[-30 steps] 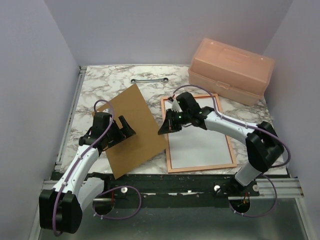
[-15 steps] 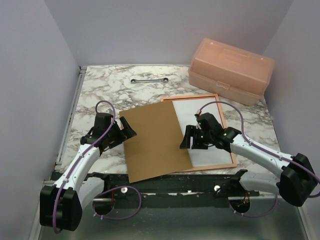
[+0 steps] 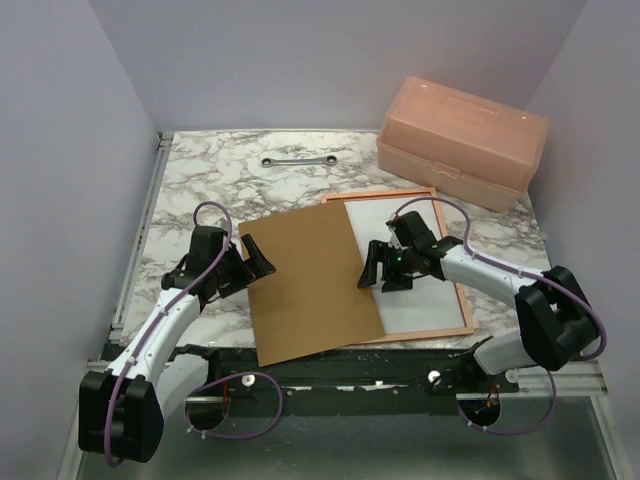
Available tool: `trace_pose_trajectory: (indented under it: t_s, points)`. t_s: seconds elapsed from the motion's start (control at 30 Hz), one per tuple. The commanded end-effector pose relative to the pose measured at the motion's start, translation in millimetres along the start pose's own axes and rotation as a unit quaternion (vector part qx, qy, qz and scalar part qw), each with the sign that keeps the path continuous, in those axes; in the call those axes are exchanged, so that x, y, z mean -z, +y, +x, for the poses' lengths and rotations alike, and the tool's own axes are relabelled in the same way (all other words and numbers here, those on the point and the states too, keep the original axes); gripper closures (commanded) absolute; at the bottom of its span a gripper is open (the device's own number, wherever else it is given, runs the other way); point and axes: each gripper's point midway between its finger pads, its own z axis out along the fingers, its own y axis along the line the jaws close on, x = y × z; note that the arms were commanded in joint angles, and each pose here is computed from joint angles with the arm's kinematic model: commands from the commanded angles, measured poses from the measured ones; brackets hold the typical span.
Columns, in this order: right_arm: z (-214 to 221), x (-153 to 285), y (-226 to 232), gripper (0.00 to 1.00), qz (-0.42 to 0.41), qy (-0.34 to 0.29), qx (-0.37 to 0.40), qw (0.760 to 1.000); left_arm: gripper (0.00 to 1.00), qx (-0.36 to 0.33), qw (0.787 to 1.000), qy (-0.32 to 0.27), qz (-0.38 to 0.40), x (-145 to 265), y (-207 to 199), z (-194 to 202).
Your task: Put the photo into the frame
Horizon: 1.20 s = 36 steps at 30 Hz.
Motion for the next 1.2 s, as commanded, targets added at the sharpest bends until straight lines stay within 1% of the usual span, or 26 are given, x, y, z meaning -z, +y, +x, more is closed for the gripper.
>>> trace_pose_trajectory:
  t_s: [0.0,0.03,0.07,0.33,0.37,0.4,0.43,0.5,0.57,0.63,0.67,0.8,0.93,1.03,1.17]
  points:
    - [-5,-2,32,0.27,-0.093,0.009,0.022,0.995,0.02,-0.019,0.999,-0.002,0.046,6,-18,-1]
    - [-2,-4,34,0.36,-0.103,0.016,0.019,0.994,0.01,-0.020,0.998,-0.003,0.054,8,-22,-1]
    - [-2,-7,31,0.40,-0.099,0.018,0.011,0.995,0.01,-0.021,0.998,-0.003,0.064,10,-26,-2]
    - [-2,-24,34,0.40,-0.123,0.031,-0.022,0.992,0.01,-0.039,0.989,-0.016,0.142,32,-61,-8]
    - [-3,-25,35,0.40,-0.126,0.031,-0.023,0.991,0.01,-0.043,0.987,-0.017,0.152,36,-66,-9]
    - [-4,-27,36,0.44,-0.130,0.031,-0.024,0.991,0.01,-0.047,0.985,-0.019,0.162,40,-71,-10]
    - [-6,-27,38,0.51,-0.133,0.030,-0.025,0.990,0.01,-0.050,0.984,-0.021,0.170,43,-75,-11]
    - [-7,-28,39,0.68,-0.136,0.031,-0.028,0.990,0.01,-0.056,0.981,-0.026,0.184,50,-82,-13]
    - [-10,-25,44,0.83,-0.142,0.029,-0.022,0.989,0.01,-0.062,0.978,-0.030,0.196,57,-87,-14]
    - [-13,-18,48,0.96,-0.145,0.027,-0.017,0.989,0.01,-0.066,0.976,-0.034,0.206,63,-93,-15]
    - [-16,-14,50,0.99,-0.146,0.023,-0.013,0.989,0.01,-0.067,0.974,-0.035,0.211,66,-96,-16]
    - [-31,13,61,1.00,-0.134,0.001,0.016,0.991,0.01,-0.065,0.971,-0.041,0.225,82,-108,-20]
    - [-52,54,75,1.00,-0.118,-0.040,0.045,0.991,0.01,-0.069,0.968,-0.057,0.234,104,-122,-29]
    - [-66,81,73,1.00,-0.070,-0.060,0.055,0.994,0.01,-0.071,0.967,-0.067,0.235,118,-130,-34]
    - [-85,112,65,1.00,0.007,-0.077,0.061,0.995,0.01,-0.064,0.970,-0.070,0.223,123,-132,-36]
